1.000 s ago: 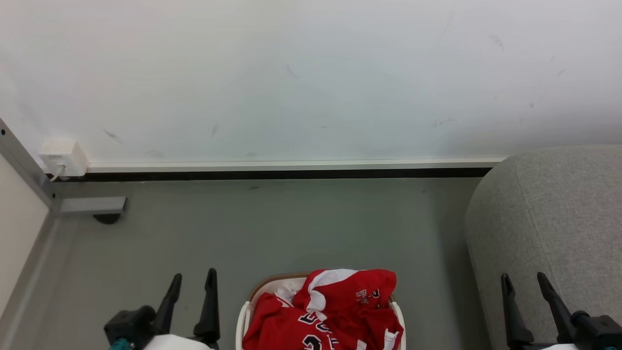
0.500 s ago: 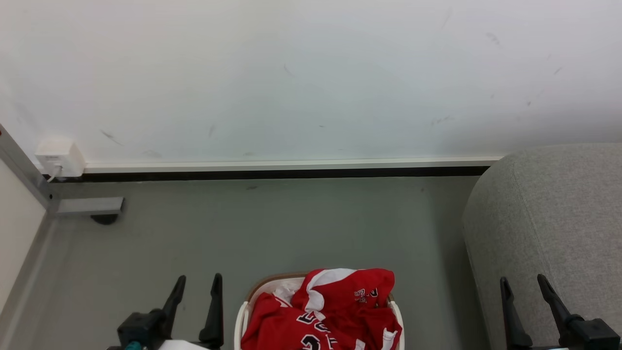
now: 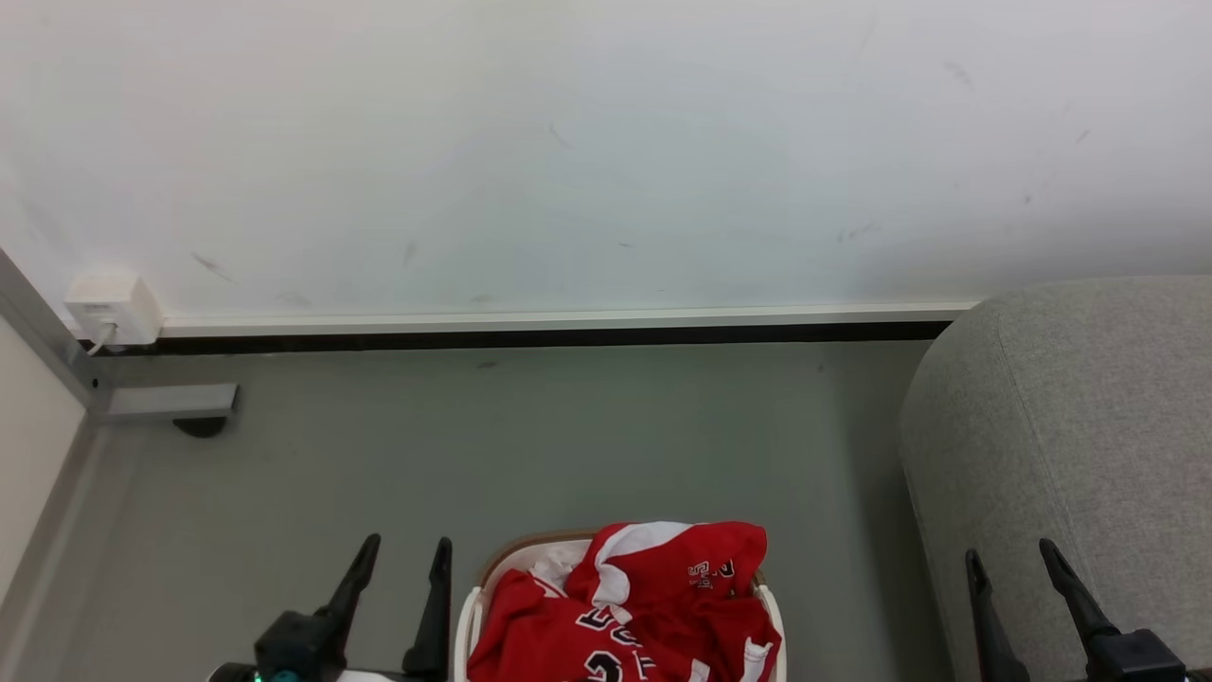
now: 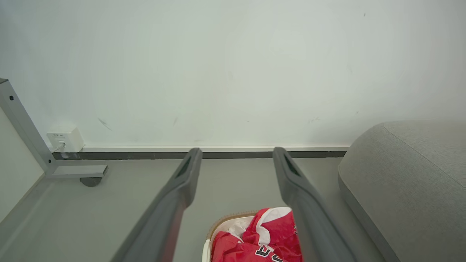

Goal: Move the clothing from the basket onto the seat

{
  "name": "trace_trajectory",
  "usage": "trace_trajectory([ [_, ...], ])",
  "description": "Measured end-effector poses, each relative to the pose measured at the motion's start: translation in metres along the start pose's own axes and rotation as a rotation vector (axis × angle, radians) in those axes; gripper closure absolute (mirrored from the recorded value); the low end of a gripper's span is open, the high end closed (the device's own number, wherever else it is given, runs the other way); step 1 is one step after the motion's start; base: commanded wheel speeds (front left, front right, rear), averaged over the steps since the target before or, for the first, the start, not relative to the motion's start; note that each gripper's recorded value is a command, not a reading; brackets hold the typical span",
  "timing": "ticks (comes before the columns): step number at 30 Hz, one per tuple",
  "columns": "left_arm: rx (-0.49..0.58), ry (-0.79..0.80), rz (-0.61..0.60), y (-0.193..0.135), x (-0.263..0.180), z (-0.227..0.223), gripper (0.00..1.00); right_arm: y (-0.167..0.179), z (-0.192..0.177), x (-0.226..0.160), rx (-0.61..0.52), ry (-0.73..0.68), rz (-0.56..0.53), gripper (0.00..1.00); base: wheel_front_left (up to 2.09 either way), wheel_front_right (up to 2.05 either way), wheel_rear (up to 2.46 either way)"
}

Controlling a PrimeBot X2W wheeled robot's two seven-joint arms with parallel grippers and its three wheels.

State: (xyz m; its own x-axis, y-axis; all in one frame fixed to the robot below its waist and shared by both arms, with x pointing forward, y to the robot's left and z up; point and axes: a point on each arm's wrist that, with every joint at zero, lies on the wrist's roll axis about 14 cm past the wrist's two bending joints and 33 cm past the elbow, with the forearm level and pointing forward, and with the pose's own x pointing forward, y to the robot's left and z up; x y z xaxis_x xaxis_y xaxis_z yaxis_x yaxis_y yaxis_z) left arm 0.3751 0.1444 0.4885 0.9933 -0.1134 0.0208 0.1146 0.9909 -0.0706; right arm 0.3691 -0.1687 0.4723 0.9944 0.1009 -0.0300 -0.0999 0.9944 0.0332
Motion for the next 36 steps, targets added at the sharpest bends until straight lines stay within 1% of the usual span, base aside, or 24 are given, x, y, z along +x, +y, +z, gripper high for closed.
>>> trace_trajectory([
  [4, 0.026, -0.003, -0.007, -0.0015, 0.0001, -0.0001, 0.00, -0.0018, -0.0009, -0.0009, -0.014, 0.001, -0.004, 0.00, 0.00, 0.00, 0.00],
  [12, 0.025, 0.005, -0.005, -0.0004, -0.0004, -0.0027, 0.00, -0.0068, -0.0038, -0.0024, -0.002, 0.009, -0.021, 0.00, 0.00, 0.00, 0.00],
  [36, 0.019, 0.013, 0.002, 0.0031, -0.0014, -0.0051, 0.00, -0.0088, -0.0056, -0.0042, 0.006, 0.014, -0.029, 0.00, 0.00, 0.00, 0.00],
])
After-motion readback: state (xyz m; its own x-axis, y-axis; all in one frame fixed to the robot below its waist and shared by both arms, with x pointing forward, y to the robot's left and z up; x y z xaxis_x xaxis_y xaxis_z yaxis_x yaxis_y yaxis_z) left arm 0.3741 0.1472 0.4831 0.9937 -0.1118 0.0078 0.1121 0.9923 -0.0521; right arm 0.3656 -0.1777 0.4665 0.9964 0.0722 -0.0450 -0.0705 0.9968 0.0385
